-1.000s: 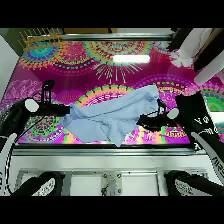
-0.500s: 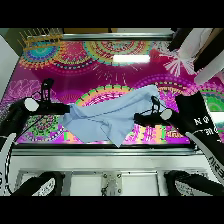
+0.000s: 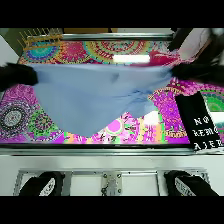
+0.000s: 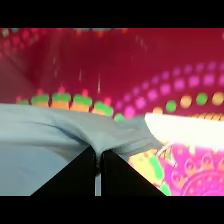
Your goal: Fold the clothes and pants, and hang the long-sleeved shirts on hangers.
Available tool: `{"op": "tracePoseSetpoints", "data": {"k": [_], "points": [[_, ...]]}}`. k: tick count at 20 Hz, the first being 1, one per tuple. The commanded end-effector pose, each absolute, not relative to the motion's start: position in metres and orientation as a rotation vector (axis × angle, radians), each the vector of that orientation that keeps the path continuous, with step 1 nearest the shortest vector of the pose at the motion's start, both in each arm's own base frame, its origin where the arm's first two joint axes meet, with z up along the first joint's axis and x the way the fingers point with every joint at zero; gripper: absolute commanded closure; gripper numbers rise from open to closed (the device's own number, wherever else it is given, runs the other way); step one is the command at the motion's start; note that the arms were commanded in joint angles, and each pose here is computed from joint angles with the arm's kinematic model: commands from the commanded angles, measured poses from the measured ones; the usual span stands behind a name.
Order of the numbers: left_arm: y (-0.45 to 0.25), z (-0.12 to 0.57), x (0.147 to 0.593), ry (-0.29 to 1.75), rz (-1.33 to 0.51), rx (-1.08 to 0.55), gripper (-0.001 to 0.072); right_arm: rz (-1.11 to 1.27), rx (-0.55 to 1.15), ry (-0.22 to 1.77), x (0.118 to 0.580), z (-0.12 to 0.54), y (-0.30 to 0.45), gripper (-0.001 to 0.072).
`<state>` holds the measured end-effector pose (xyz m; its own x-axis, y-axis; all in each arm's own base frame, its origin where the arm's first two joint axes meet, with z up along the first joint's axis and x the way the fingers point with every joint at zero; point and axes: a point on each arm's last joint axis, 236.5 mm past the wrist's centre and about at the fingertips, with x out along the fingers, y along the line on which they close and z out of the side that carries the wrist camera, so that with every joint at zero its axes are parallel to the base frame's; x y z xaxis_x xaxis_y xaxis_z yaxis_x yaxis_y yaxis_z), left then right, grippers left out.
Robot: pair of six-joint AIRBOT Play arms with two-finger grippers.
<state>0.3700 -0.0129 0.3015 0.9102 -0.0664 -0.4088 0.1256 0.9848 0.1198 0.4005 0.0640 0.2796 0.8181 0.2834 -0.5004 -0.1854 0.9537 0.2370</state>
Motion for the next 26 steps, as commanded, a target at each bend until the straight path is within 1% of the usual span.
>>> {"op": "tracePoseSetpoints", "data": {"k": [1, 4, 6, 8, 10, 13, 14, 16, 18, 20, 22, 24, 26], "points": [[-0.01, 0.417, 0.297, 0.126, -0.059, 0.159, 0.0702, 0.205, 0.095, 0.219, 0.334, 0.425, 0.045, 0.0695], [-0.011, 0.464, 0.237, -0.031, -0.046, 0.126, 0.0701, 0.201, 0.084, 0.014, 0.282, 0.486, 0.045, 0.0695], [-0.012, 0.479, 0.206, -0.098, -0.042, 0.114, 0.0701, 0.202, 0.087, -0.05, 0.256, 0.503, 0.046, 0.0695], [-0.012, 0.488, 0.183, -0.147, -0.041, 0.091, 0.0701, 0.205, 0.113, -0.078, 0.241, 0.511, 0.046, 0.0695], [-0.012, 0.492, 0.172, -0.17, -0.04, 0.09, 0.0701, 0.207, 0.131, -0.094, 0.231, 0.515, 0.047, 0.0695], [-0.012, 0.489, 0.181, -0.149, -0.042, 0.087, 0.0701, 0.21, 0.165, -0.09, 0.231, 0.515, 0.047, 0.0695], [-0.012, 0.483, 0.192, -0.122, -0.044, 0.079, 0.0701, 0.211, 0.185, -0.076, 0.235, 0.512, 0.047, 0.0695], [-0.012, 0.461, 0.227, -0.018, -0.049, 0.07, 0.0701, 0.214, 0.219, -0.003, 0.255, 0.495, 0.048, 0.0695], [-0.012, 0.426, 0.273, 0.125, -0.056, 0.066, 0.0701, 0.227, 0.243, 0.139, 0.292, 0.46, 0.053, 0.0695], [-0.011, 0.381, 0.327, 0.278, -0.062, 0.061, 0.0701, 0.222, 0.258, 0.328, 0.342, 0.406, 0.055, 0.0695], [-0.01, 0.327, 0.386, 0.422, -0.066, 0.054, 0.0701, 0.207, 0.278, 0.539, 0.398, 0.334, 0.053, 0.0695], [-0.013, 0.264, 0.449, 0.535, -0.078, 0.048, 0.0701, 0.192, 0.287, 0.681, 0.448, 0.27, 0.051, 0.0695], [-0.023, 0.207, 0.502, 0.591, -0.096, 0.059, 0.0701, 0.165, 0.318, 0.752, 0.498, 0.212, 0.046, 0.0694]]}}
